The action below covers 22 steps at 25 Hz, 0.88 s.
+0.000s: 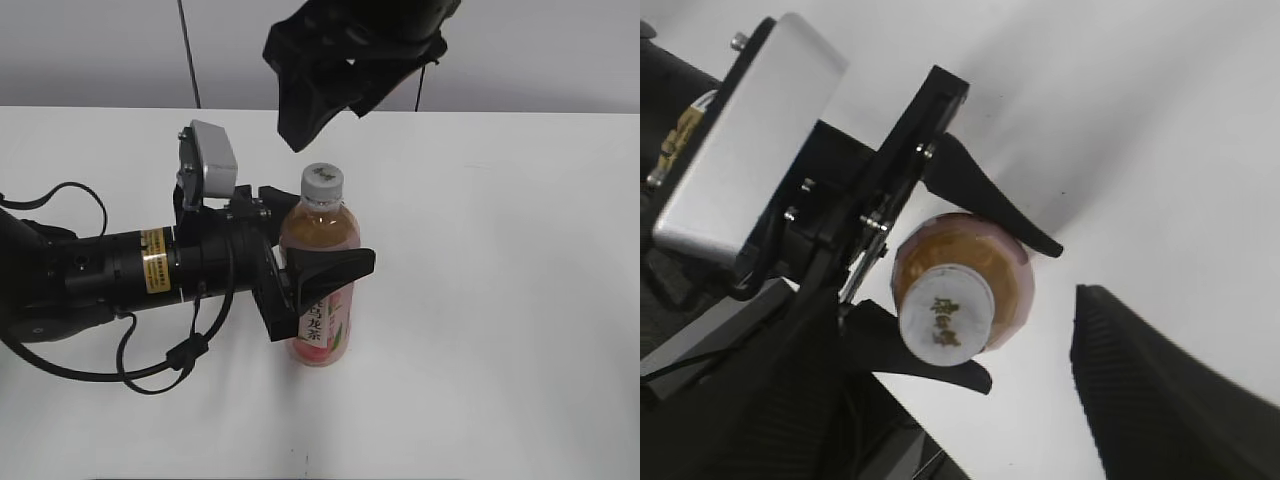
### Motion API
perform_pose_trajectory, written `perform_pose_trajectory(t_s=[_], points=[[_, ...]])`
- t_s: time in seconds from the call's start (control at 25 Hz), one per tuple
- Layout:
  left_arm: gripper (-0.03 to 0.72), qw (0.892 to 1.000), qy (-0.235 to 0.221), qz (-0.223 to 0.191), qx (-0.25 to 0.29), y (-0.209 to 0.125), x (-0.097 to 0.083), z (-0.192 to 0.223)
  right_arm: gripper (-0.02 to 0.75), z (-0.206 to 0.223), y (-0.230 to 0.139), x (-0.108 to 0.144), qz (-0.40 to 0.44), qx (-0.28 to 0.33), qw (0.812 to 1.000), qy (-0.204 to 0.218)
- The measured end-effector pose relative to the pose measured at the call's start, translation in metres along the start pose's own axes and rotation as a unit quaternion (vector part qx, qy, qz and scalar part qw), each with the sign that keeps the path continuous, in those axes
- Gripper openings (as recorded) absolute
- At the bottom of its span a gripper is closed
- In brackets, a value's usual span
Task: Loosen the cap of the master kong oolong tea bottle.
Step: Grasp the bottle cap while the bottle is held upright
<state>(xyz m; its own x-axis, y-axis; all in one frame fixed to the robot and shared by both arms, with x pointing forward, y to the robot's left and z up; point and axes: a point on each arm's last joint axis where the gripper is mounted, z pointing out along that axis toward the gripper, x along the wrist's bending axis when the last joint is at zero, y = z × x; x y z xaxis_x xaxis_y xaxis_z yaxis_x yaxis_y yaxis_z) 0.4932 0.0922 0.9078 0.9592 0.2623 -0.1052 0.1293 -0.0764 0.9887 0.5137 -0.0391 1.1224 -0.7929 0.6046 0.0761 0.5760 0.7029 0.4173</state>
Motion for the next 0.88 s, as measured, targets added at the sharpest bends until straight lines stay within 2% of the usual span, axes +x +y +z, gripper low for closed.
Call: perform_pose_trajectory(t_s=[0.28,0.88], points=[[0.458,1.0,0.0,0.0,0.0,0.0,0.0,0.0,0.535,0.018,-0.005,0.005,0.039,0.023,0.998,0.041],[0.458,1.0,0.0,0.0,0.0,0.0,0.0,0.0,0.518,0.032,-0.006,-0.001,0.103,0.045,0.993,0.021]])
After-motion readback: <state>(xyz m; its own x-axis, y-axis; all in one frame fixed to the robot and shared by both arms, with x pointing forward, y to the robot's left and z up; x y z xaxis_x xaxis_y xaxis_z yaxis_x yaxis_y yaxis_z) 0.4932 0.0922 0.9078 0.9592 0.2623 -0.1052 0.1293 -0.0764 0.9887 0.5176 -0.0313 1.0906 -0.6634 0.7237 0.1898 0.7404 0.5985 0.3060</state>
